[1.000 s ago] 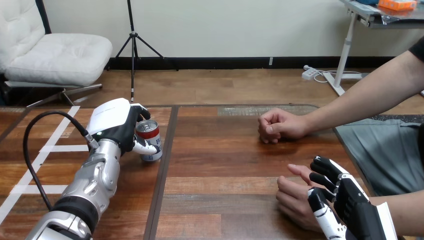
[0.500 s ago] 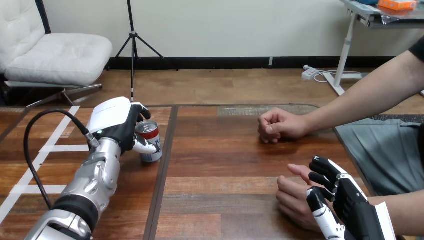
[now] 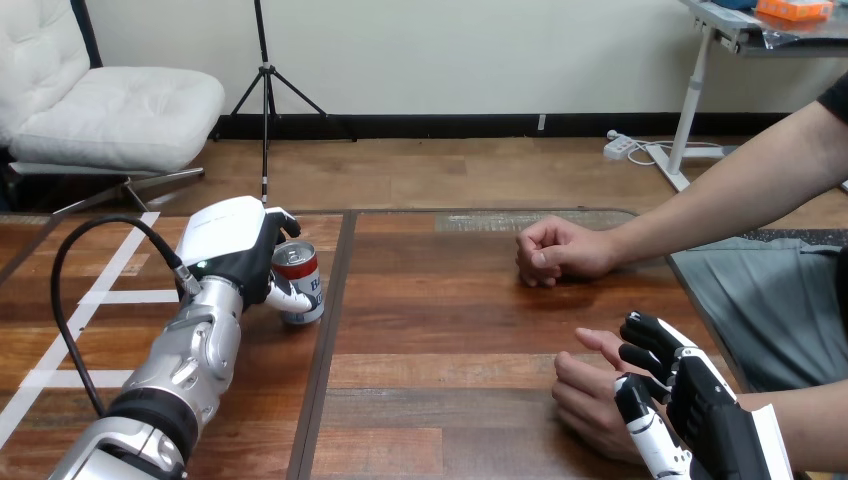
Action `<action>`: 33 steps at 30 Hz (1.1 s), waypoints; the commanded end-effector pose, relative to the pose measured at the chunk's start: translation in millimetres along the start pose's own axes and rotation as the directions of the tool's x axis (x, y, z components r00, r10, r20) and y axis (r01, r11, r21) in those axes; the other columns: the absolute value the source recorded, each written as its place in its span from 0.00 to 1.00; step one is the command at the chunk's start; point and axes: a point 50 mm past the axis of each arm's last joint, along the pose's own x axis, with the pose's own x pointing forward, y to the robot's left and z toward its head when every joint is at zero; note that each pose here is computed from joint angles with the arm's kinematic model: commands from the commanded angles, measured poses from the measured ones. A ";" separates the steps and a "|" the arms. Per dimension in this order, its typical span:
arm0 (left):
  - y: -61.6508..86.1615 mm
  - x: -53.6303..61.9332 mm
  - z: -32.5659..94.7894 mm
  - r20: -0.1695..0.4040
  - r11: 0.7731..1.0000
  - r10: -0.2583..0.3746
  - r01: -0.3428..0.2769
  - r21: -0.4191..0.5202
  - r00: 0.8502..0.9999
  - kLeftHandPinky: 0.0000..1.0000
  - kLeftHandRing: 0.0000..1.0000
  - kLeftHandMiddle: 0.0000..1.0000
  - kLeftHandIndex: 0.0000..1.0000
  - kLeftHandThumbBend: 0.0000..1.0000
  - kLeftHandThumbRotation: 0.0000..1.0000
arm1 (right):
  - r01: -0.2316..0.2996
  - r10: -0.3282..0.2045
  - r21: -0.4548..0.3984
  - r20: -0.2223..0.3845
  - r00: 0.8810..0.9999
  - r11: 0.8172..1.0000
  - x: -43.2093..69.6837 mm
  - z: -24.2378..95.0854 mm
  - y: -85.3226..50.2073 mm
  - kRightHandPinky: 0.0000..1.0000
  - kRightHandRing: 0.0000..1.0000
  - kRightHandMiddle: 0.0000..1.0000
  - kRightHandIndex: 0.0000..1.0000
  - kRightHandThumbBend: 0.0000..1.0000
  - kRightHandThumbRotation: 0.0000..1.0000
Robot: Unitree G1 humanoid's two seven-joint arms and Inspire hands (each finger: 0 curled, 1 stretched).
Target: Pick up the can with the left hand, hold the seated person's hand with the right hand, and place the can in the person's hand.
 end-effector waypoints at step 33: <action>23.4 14.3 21.0 -0.006 0.997 0.042 -0.042 -0.066 0.999 0.59 0.70 0.76 0.82 0.82 0.07 | 0.003 -0.005 0.026 0.064 0.998 1.000 5.6 7.2 3.2 0.78 0.83 0.85 0.84 0.52 0.61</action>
